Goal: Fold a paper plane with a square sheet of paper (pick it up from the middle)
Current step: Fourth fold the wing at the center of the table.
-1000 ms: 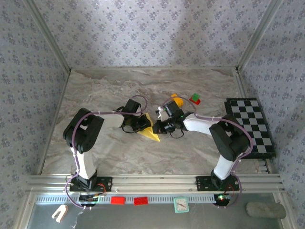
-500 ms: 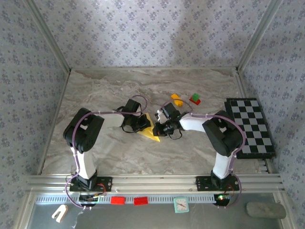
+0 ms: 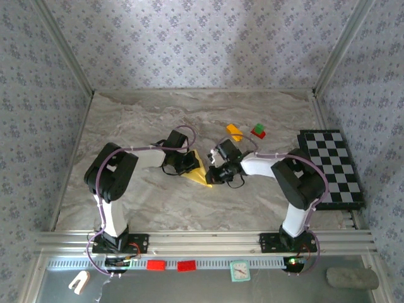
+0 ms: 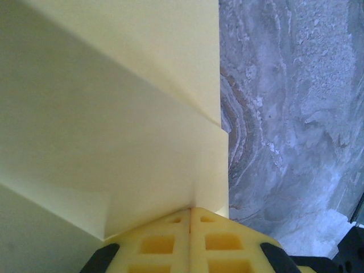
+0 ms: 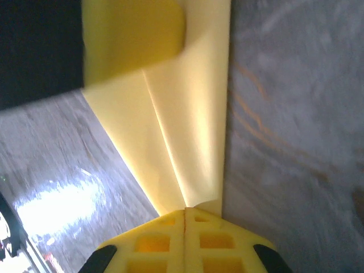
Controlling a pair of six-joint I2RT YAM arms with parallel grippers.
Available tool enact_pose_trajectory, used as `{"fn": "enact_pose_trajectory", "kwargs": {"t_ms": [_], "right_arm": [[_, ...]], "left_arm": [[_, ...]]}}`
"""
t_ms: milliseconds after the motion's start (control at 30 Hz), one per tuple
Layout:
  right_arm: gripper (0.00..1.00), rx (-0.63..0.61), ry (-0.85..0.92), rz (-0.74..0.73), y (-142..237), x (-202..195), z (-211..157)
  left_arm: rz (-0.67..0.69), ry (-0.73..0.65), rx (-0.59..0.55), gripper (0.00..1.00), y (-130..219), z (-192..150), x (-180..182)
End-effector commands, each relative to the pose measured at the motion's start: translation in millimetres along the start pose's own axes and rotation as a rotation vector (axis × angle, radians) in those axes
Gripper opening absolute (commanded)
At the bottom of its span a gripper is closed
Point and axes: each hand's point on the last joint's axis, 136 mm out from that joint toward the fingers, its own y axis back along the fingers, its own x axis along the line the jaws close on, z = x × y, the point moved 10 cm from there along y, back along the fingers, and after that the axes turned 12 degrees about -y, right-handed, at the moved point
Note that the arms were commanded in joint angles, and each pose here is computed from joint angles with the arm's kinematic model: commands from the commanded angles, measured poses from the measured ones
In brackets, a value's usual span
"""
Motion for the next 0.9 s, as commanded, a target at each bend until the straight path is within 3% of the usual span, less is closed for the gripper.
{"fn": "enact_pose_trajectory", "kwargs": {"t_ms": [0,200,433,867], "right_arm": [[0.02,0.117,-0.09,-0.082,6,-22,-32],[0.02,0.095,-0.114,-0.108,16,-30,-44],[0.04,-0.087,-0.033,-0.005,43,6,-19],[0.03,-0.105,-0.02,-0.062,-1,15,23]], "left_arm": [[0.227,0.09,0.097,0.06,-16,-24,43],[0.203,0.079,0.097,0.07,-16,-23,39],[0.15,0.067,0.093,0.07,-14,-21,29],[0.085,0.05,0.085,0.08,-14,-17,21]]}}
